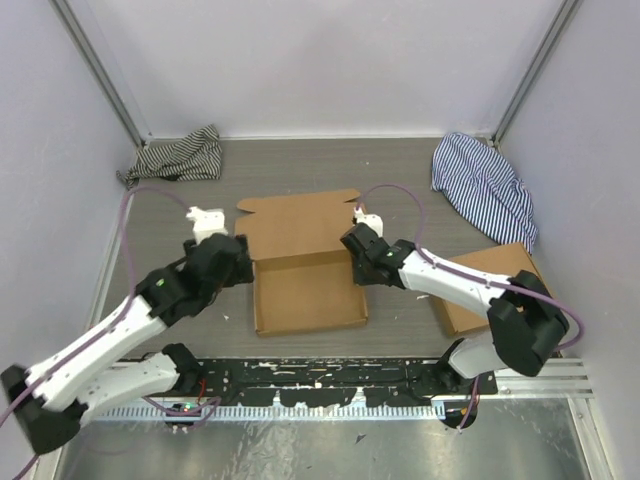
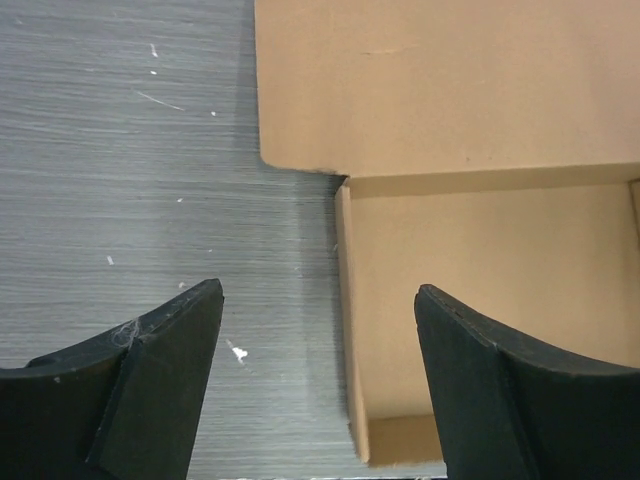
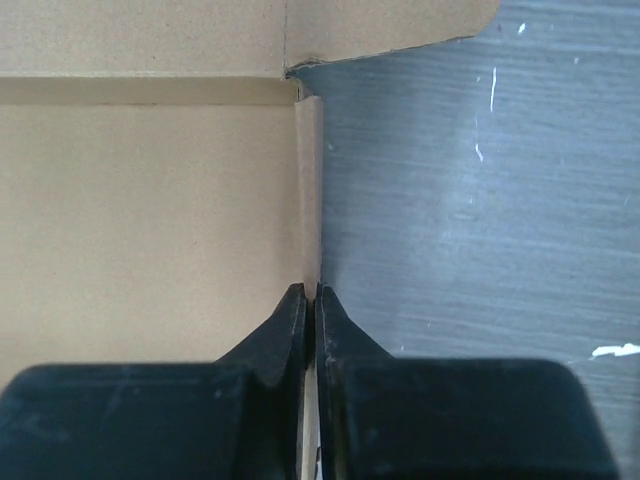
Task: Fold the paper box
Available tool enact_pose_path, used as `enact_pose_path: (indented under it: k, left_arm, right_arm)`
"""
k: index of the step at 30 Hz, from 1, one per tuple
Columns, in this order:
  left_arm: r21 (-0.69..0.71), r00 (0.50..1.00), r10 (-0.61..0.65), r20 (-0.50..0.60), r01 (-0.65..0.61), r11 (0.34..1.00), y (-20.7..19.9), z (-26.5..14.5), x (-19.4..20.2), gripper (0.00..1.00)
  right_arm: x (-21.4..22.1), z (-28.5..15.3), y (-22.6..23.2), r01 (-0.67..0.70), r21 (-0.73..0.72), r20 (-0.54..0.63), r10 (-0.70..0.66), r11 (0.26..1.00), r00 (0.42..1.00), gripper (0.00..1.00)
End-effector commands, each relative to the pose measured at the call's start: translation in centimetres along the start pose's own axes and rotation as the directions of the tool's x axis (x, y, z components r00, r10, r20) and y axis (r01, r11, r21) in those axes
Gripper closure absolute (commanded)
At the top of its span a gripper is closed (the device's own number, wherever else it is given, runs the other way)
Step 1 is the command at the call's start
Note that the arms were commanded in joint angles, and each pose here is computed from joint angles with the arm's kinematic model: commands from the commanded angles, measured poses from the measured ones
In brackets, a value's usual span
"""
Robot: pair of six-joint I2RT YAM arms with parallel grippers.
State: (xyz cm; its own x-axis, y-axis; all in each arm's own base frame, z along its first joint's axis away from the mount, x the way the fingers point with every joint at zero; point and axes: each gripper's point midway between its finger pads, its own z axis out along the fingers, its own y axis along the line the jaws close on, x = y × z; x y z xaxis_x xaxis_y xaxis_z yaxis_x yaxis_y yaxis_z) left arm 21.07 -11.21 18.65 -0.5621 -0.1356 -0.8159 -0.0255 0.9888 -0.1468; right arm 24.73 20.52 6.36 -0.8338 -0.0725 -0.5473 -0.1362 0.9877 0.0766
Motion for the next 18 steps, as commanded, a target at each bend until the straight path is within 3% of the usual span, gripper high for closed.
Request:
enact_pose_path:
  k: [1,5,7,10,11,18]
  left_arm:
    - [0.045,0.998,-0.055,-0.036,0.057,0.997,-3.4,2.3,-2.6,0.14]
    - [0.145,0.988,-0.14,-0.068,0.149,0.978,-4.8,4.6,-4.7,0.05]
    - [0.14,0.979,-0.195,-0.068,0.203,0.969,-3.8,5.8,-5.9,0.04]
    - [0.114,0.96,-0.26,-0.109,0.271,0.956,-1.8,7.7,-6.3,0.04]
    - [0.1,0.953,-0.277,-0.123,0.289,0.952,-1.1,8.5,-6.2,0.04]
    - [0.109,0.912,-0.337,-0.234,0.369,0.923,-0.4,12.1,-4.2,0.06]
  right_arm:
    - [-0.7,-2.6,1.3,-0.087,-0.091,0.058,0.092,0.992,0.994,0.89]
    - [-0.9,-4.5,0.6,-0.097,-0.086,0.089,0.105,0.992,0.99,0.43]
    - [-2.0,-6.0,-0.1,-0.107,-0.08,0.14,0.117,0.991,0.983,0.24]
    - [-4.7,-8.3,-0.7,-0.103,-0.076,0.235,0.118,0.992,0.965,0.04]
    - [-6.3,-8.9,-1.2,-0.113,-0.072,0.267,0.128,0.991,0.955,0.0]
    - [-14.9,-7.0,-4.5,-0.192,-0.167,0.253,0.231,0.967,0.939,0.0]
